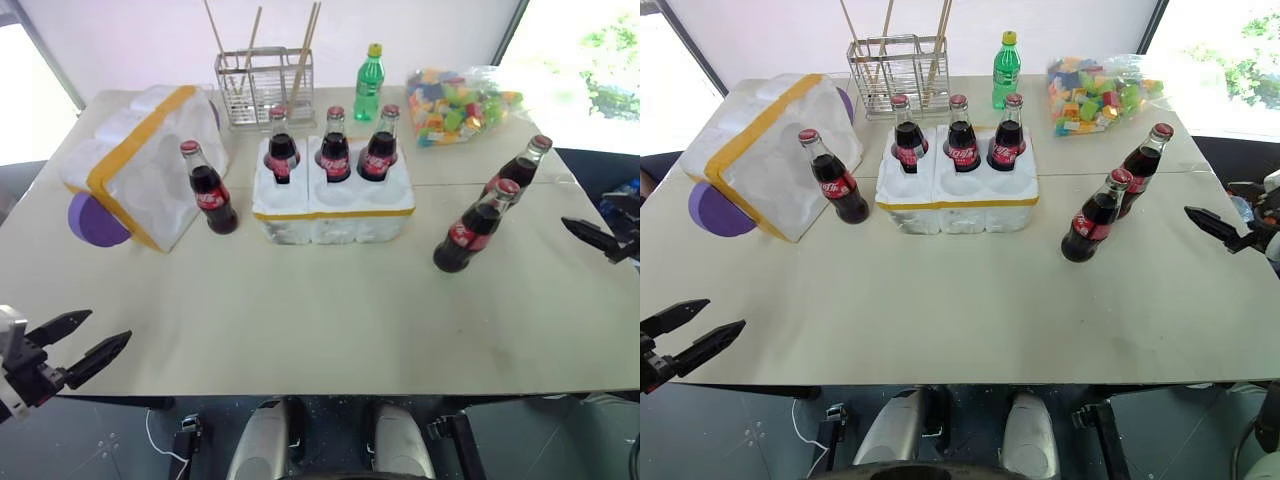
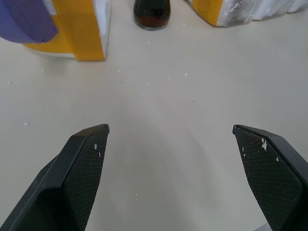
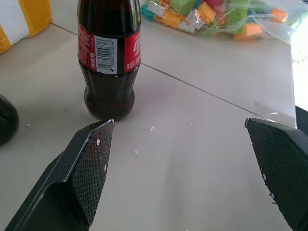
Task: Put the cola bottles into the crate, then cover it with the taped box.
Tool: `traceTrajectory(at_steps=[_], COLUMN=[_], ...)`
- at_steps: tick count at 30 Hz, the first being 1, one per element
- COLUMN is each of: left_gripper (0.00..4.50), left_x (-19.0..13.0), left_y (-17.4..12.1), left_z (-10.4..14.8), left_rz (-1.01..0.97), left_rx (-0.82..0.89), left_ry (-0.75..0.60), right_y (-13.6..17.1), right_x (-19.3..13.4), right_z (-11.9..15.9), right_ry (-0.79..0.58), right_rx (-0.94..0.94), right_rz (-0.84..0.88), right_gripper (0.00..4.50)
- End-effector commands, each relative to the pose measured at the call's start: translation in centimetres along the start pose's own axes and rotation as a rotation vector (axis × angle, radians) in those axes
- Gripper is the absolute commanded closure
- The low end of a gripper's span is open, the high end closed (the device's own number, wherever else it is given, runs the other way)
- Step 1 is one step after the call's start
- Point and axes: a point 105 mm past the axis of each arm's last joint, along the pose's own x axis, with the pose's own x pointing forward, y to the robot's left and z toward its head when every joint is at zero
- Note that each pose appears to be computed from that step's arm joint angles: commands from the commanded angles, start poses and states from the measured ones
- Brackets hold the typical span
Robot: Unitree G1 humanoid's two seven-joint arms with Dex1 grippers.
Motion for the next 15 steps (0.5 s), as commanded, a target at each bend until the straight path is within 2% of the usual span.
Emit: traceTrajectory(at_steps=[1, 10, 15], left_gripper=[0.18, 0.18, 0.18], left_x=[-0.1, 0.3, 1.3], left_y=[0.3, 0.9, -0.2], left_z=[0.3, 1.1, 2.4], left_rz=[0.014, 0.041, -0.010], left_rx=[0.030, -0.011, -0.001], left_ry=[0.000, -0.036, -0.078], right_y=[-1.1, -0.9, 0.1], right_x=[-0.7, -0.6, -0.6], right_z=[1.6, 1.2, 1.6], right_ry=[-0.045, -0.042, -0.039], right_rx=[-0.035, 0.006, 0.027], right_rz=[-0.037, -0.021, 0.068], right_gripper=[0.00, 0.00, 0.00])
